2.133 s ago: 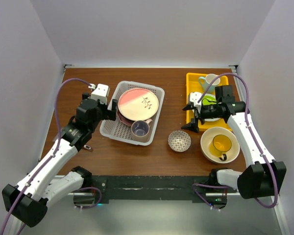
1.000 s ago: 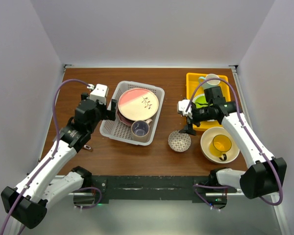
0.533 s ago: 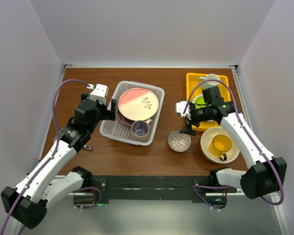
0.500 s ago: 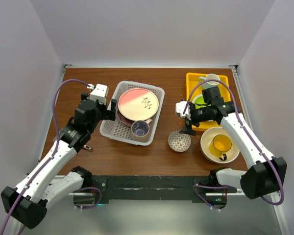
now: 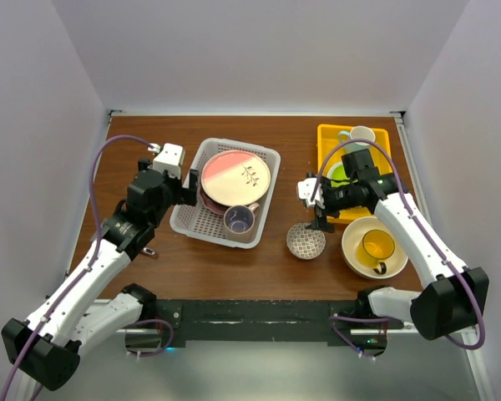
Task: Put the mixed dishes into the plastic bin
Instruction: Pick up the bowl from the center of the board.
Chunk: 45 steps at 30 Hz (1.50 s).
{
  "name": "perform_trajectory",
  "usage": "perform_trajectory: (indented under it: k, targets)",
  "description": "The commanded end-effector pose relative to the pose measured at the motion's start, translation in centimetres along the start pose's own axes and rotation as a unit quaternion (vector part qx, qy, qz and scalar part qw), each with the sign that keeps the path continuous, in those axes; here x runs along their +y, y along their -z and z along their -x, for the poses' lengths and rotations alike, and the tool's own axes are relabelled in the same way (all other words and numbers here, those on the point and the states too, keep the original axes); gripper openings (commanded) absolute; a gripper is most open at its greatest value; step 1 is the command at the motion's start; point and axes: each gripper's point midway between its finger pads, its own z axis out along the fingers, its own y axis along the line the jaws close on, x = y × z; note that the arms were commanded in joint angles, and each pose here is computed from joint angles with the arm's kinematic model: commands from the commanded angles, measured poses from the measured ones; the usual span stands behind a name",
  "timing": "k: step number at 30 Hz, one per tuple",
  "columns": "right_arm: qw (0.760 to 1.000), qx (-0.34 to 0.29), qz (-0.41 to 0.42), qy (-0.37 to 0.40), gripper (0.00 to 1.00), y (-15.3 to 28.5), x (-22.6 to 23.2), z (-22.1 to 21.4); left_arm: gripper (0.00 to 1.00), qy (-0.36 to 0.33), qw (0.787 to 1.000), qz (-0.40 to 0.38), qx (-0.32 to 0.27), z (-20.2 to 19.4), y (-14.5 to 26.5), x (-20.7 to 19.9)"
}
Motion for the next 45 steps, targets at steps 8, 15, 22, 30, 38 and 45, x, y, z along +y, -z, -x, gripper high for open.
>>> perform_trajectory:
  k: [8, 15, 22, 30, 38, 45]
  targets:
    - [1.000, 0.007, 0.017, 0.021, 0.98, -0.6, 0.4, -0.4, 1.00, 0.018, 0.999, 0.009, -0.031, 1.5, 0.3, 0.4]
    - [1.000, 0.008, 0.015, 0.023, 0.98, -0.7, 0.4, -0.5, 1.00, 0.019, 0.999, 0.008, -0.036, 1.7, 0.4, 0.4]
    - [0.999, 0.014, 0.015, 0.024, 0.98, -0.8, 0.4, -0.8, 1.00, 0.018, 0.999, 0.009, -0.033, 1.5, 0.4, 0.4]
    - [0.999, 0.022, 0.016, 0.025, 0.98, -1.0, 0.5, -1.2, 1.00, 0.019, 0.999, 0.008, -0.034, 1.6, 0.3, 0.4]
    - [0.999, 0.029, 0.017, 0.026, 0.98, -1.3, 0.7, -1.5, 1.00, 0.018, 0.999, 0.008, -0.034, 1.5, 0.4, 0.4]
    - [0.999, 0.036, 0.018, 0.030, 0.98, -1.6, 0.8, -1.9, 1.00, 0.018, 0.999, 0.008, -0.034, 1.5, 0.4, 0.4]
